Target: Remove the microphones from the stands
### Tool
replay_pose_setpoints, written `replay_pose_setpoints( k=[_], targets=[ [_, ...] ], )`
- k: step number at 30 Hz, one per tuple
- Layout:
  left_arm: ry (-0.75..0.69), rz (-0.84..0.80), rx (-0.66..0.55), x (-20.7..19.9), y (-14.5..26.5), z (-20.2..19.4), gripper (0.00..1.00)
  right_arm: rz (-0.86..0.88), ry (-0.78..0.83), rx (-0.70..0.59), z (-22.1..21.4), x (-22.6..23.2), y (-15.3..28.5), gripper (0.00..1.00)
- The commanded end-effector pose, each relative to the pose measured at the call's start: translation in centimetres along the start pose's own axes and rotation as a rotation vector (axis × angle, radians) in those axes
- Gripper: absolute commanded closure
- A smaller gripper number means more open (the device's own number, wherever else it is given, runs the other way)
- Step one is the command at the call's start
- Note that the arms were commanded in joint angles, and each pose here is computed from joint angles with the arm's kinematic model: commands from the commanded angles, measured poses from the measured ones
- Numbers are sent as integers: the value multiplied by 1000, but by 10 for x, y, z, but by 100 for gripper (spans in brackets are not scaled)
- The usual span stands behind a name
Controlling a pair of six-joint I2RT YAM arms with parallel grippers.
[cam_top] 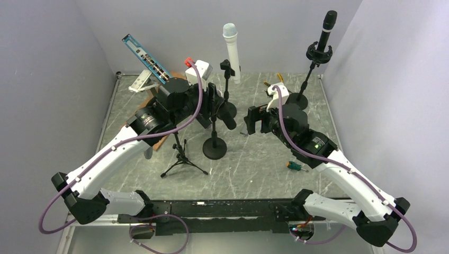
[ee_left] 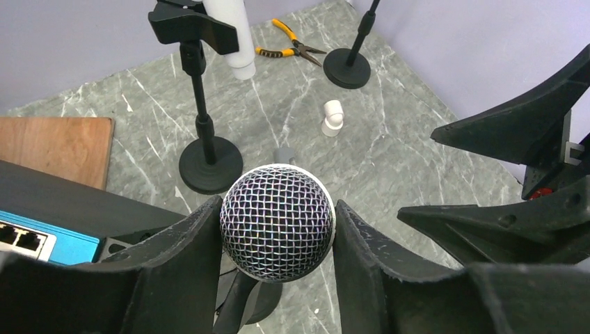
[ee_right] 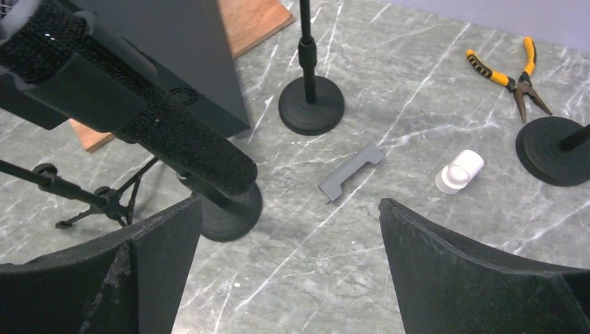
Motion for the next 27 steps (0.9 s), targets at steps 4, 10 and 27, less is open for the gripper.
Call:
replay_pose_setpoints(
  k=[4, 10, 27],
  targets=[
    [-6, -112, -44, -18, -2, 13, 88, 62, 0, -44, 15, 6, 13, 0],
    [13, -252, -80, -37, 9, 22, 100, 74, 18, -31, 17, 7, 20, 0],
    [-46, -370, -30, -102, 3, 12, 100, 197, 19, -28, 21, 12, 61, 0]
  ],
)
Point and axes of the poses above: each gripper's point midway between its finger pads, its own y axis back along the fingers, its own x axis along the line the jaws close on, z = x × y, the point moved 4 cm from there along y, back along the fingers, and after that the axes turned 11 degrees about -y, right-handed, at the moved point
